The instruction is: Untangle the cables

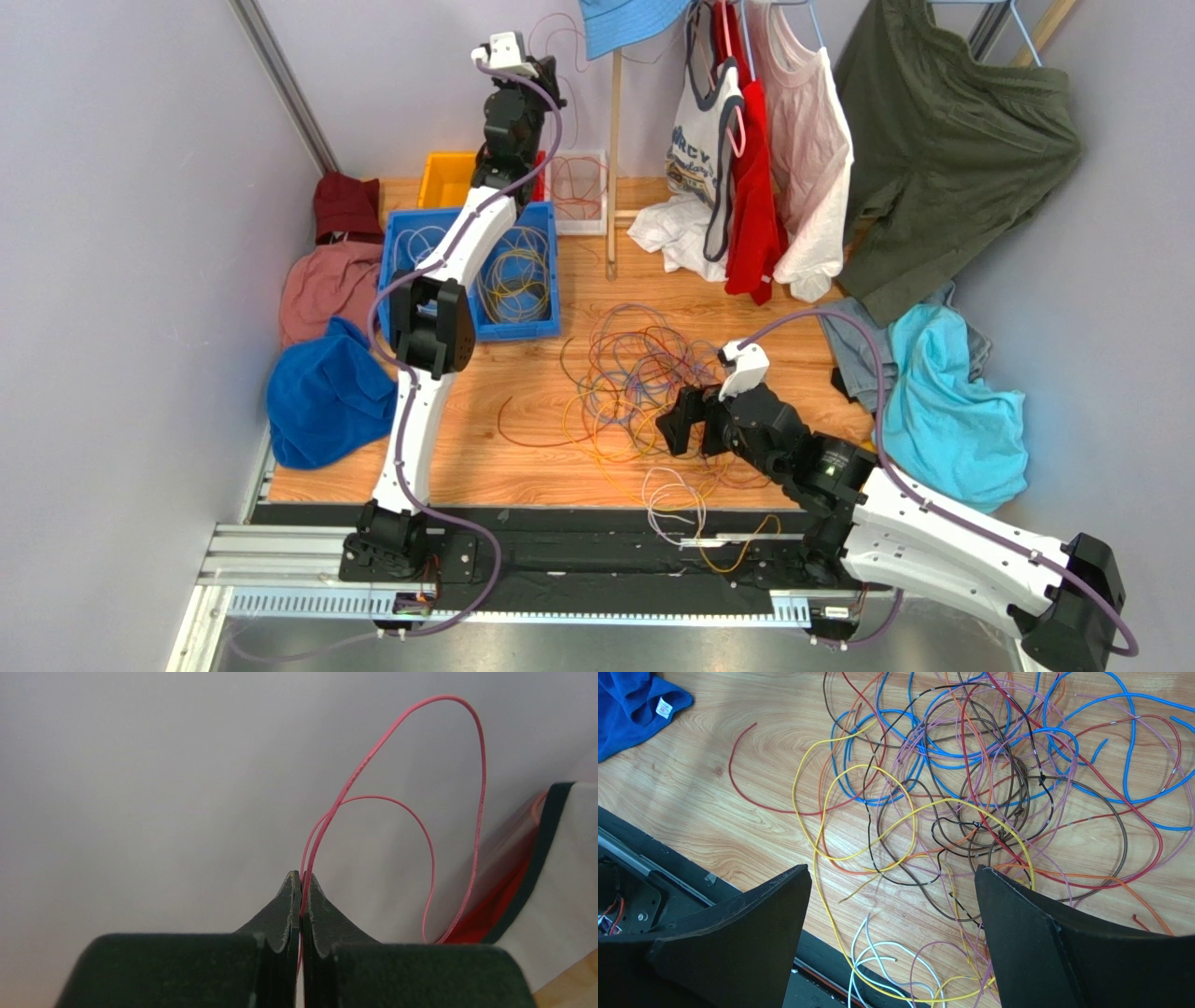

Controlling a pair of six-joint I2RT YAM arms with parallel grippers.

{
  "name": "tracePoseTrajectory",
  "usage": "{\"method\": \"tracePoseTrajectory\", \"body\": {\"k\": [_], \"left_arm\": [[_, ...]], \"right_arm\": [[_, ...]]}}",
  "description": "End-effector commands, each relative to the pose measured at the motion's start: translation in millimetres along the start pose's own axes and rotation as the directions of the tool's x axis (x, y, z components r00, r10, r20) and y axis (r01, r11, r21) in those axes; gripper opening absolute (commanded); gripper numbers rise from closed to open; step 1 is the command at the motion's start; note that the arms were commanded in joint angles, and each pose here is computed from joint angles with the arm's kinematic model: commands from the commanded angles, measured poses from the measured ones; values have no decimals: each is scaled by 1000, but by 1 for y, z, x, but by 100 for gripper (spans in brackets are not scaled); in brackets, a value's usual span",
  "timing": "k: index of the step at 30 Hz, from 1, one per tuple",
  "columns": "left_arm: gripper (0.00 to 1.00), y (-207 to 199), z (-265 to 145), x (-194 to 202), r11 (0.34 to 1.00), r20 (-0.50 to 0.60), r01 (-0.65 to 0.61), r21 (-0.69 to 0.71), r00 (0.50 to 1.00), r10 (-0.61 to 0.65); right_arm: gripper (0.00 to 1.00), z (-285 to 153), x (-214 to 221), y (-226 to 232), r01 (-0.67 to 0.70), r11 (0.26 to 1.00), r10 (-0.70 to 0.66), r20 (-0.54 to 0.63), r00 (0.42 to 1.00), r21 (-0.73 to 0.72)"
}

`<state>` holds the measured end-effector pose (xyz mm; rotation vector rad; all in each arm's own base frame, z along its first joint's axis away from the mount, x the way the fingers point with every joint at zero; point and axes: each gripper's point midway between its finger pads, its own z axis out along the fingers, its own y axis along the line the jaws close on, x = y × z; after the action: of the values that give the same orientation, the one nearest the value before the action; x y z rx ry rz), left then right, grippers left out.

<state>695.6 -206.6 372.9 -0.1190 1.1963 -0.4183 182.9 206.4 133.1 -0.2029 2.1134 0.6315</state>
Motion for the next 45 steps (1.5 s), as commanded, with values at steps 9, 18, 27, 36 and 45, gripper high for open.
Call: {"method": "tracePoseTrajectory", "body": {"k": [9,18,27,36,45], "left_arm": [[0,-10,-15,46,997,-188,68,26,980,-62],[0,12,-28,111,996,-336,73,-59,938,-88],[0,-18,-51,0,991,-178,137,-1,975,-135],[0,-105,-121,-222,984,70,65,164,995,-77],[0,-197,-234,-350,924,119,108,366,980,-161]], "right_arm": [[92,7,-7,6,-24,1000,25,42,999,-20],[92,7,-6,3,-26,1000,26,48,998,-9],[91,1,-8,6,-46,998,47,49,998,-31],[89,-20,-21,5,-67,996,74,107,992,-66],[88,-54,-51,9,-83,993,96,156,983,-86]]}}
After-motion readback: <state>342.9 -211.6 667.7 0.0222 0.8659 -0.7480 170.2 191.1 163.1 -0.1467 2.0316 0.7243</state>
